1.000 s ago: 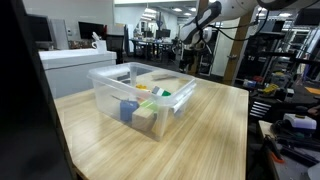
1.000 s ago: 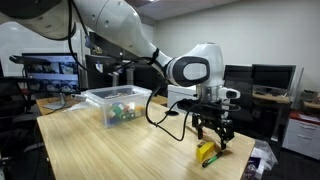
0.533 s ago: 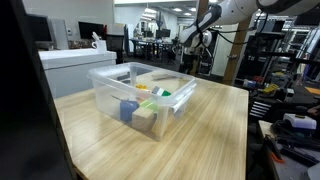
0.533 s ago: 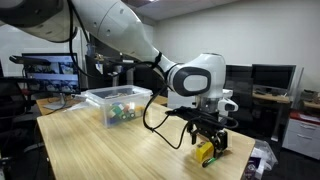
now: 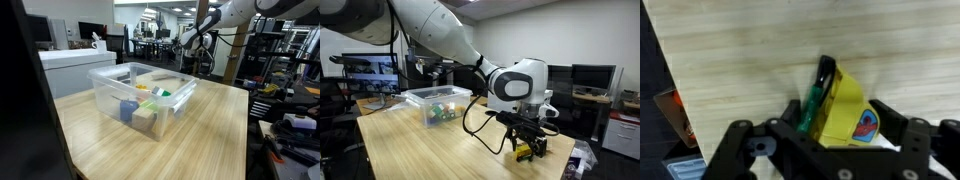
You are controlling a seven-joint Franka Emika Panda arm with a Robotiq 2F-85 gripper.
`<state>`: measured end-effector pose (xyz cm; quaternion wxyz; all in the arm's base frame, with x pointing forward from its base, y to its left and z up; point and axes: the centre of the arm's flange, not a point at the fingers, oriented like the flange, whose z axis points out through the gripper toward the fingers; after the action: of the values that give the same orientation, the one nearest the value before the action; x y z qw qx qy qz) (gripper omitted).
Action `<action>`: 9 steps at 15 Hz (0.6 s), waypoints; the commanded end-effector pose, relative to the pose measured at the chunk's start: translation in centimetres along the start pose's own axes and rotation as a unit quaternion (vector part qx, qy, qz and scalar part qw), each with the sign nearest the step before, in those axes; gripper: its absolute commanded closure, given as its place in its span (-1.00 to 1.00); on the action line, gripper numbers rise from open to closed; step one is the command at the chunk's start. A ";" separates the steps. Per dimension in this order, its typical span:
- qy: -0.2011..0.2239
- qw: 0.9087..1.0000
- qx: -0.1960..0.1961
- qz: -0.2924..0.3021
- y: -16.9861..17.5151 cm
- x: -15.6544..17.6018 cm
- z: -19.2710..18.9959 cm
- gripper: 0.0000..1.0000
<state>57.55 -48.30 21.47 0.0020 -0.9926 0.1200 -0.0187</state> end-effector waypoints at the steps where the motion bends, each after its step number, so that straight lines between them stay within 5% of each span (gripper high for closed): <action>1: -0.014 1.000 0.024 -0.002 -0.2 -0.2 0.9 0.14; 8: -0.032 0.997 0.054 -0.036 -5.5 -0.1 -0.1 1.00; 9: -0.030 0.997 0.052 -0.049 -6.5 -0.1 -0.9 0.89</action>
<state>59.26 -45.06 20.93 0.0391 -0.9943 0.0994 -0.0009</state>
